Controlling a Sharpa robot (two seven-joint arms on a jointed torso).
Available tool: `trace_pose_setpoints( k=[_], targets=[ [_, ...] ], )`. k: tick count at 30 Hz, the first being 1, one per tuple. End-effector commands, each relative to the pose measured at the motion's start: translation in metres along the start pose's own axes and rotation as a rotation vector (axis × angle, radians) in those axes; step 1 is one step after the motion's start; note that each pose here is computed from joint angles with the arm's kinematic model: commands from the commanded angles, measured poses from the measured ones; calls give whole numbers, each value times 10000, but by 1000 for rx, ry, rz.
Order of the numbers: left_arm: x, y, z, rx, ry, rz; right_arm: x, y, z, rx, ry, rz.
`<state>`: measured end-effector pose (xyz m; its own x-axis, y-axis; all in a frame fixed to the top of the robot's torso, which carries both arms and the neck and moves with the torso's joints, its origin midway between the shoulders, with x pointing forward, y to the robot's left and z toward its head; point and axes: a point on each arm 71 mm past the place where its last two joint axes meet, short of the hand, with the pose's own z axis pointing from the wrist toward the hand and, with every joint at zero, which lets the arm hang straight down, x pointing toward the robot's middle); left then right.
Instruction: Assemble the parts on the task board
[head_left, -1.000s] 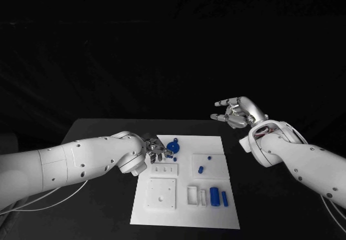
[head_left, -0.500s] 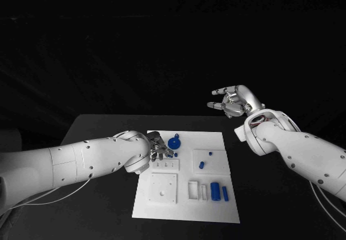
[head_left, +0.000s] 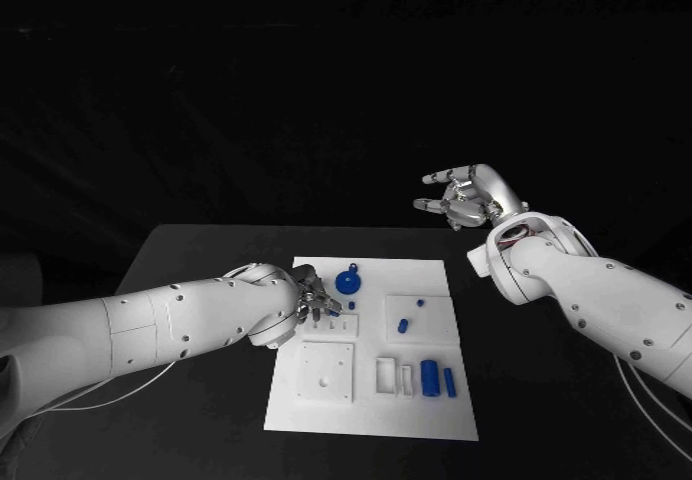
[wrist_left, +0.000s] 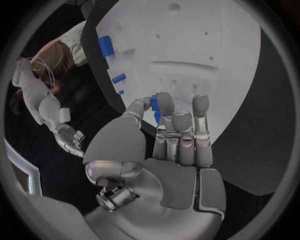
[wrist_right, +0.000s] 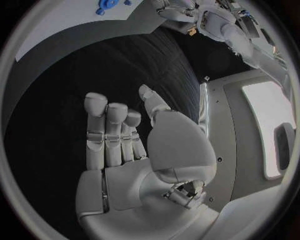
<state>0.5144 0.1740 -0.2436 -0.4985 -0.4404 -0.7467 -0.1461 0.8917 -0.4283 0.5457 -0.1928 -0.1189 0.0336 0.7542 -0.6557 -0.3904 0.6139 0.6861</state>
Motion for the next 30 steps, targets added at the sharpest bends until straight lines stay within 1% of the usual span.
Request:
trace_pose_setpoints(
  k=[1,7,10,15,20,30],
  targets=[
    [14,5,5,-2,-15,13,-7,10,21,-9,-2,18],
    [45,26,13,-1,-21,24,-21,-39,57,21,-2,62],
    [72,44,16,-2,-20,32,-23,-84,72,56,6,119],
    [104,79,22,-4,-22,51,-23,-123,87,85,11,187],
    [134,103,33,-4,-27,63,-25,-147,96,96,9,217],
    [190,121,47,4,-33,84,-15,-150,102,97,14,231]
  ],
)
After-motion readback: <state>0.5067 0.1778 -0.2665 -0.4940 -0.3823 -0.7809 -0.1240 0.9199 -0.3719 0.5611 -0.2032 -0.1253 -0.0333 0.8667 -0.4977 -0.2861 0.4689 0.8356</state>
